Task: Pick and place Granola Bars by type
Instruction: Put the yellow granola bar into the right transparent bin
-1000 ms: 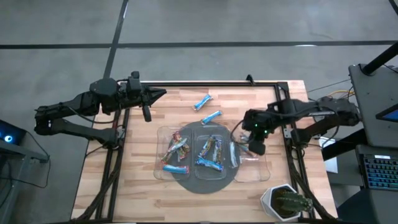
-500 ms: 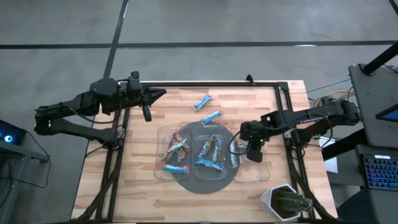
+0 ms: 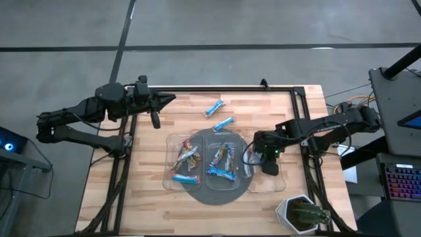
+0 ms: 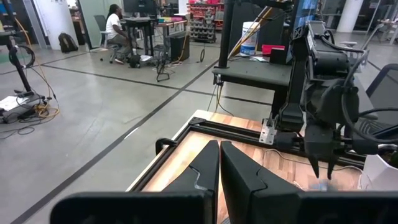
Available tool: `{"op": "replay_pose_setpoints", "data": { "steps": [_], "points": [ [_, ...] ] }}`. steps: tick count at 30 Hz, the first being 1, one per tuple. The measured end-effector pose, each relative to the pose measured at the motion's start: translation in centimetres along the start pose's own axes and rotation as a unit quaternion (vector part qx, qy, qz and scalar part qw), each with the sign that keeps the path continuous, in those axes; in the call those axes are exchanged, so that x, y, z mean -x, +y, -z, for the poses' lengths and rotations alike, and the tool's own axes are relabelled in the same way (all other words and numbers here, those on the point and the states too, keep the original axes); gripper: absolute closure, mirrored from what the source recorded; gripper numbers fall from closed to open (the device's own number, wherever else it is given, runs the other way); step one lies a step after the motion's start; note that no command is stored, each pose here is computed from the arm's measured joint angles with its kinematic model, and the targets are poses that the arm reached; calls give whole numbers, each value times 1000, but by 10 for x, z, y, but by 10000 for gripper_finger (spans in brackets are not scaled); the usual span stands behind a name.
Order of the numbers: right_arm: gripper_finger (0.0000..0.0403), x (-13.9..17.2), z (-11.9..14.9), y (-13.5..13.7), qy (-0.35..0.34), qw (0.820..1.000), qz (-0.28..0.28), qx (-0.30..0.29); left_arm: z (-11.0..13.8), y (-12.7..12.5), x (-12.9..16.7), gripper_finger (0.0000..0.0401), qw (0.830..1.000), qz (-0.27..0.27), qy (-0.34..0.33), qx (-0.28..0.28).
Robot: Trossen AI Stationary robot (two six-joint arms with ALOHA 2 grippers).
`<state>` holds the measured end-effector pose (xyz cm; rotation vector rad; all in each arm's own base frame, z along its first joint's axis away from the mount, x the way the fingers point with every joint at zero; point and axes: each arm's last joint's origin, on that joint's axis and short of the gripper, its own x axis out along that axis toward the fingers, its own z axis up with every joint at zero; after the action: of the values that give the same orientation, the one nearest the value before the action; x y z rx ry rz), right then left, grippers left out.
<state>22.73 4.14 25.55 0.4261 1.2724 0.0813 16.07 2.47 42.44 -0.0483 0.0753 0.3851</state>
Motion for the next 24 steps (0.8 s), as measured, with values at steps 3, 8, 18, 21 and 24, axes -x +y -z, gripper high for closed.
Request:
{"op": "replay_pose_setpoints", "data": {
  "steps": [3, 8, 18, 21, 24],
  "points": [
    [296, -2, 2, 1, 6, 1000, 0, -3, 0, 0, 0, 401, 1000, 0, 0, 0],
    [264, -5, 2, 1, 11, 1000, 2, -17, 0, 0, -1, 401, 1000, 0, 1, 0],
    [260, 0, -9, 7, -40, 999, -6, -6, 3, -2, -9, 401, 1000, -1, 13, -4],
    [263, 3, -13, 9, -56, 998, -9, -4, 3, -3, -10, 401, 1000, 0, 8, -3],
    [259, 6, -16, 11, -72, 997, -16, -3, 0, -3, -11, 401, 1000, 0, -6, 1]
  ]
}}
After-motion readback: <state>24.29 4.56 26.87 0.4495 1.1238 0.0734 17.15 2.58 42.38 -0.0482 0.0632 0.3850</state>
